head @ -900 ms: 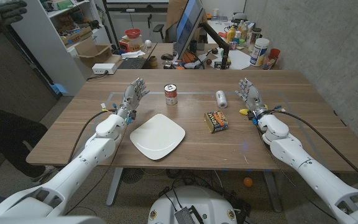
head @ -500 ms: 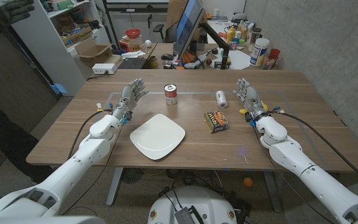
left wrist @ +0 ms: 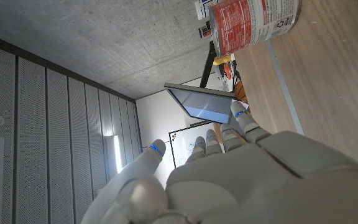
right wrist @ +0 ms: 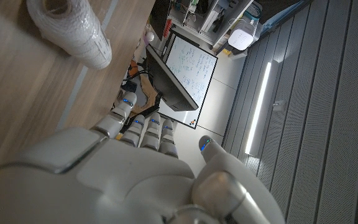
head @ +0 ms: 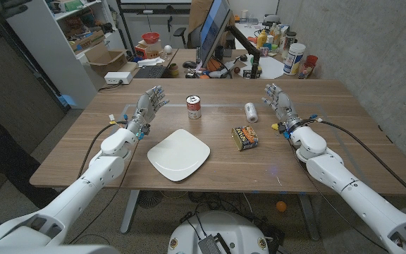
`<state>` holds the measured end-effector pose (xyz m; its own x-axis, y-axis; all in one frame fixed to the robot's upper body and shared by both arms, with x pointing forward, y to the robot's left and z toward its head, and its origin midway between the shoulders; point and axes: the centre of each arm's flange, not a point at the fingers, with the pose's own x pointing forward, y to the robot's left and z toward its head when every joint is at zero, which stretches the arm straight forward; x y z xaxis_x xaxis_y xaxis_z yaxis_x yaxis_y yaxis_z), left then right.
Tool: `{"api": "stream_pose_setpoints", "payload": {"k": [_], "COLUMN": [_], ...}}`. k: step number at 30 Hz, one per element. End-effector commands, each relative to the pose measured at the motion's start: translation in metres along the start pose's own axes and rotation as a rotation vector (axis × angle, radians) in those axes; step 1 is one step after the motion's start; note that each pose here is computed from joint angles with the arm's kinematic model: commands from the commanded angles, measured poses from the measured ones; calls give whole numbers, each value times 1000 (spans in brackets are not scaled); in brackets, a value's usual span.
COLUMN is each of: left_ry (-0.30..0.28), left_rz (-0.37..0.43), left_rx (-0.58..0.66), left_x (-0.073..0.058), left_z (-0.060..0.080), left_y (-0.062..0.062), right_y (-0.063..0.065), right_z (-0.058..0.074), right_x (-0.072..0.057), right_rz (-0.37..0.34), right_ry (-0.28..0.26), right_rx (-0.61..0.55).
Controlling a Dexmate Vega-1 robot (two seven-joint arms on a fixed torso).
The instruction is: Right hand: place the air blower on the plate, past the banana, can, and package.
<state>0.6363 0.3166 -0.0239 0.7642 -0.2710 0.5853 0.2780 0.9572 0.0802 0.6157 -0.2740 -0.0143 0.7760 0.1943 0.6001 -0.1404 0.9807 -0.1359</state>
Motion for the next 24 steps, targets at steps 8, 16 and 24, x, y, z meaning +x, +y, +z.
{"api": "stream_pose_setpoints", "payload": {"k": [8, 16, 24], "left_ry": [-32, -31, -46], "left_rz": [-32, -49, -75], "left_rx": [-17, -27, -34], "left_x": [-7, -5, -3], "left_z": [7, 3, 7], "left_y": [-4, -6, -10], "right_y": [-23, -29, -42], "right_z": [60, 88, 107], "right_x": [-24, -38, -55], "right_rz": [-13, -4, 14], "right_ry": [-104, -136, -143], "right_rx": [-265, -398, -540]}}
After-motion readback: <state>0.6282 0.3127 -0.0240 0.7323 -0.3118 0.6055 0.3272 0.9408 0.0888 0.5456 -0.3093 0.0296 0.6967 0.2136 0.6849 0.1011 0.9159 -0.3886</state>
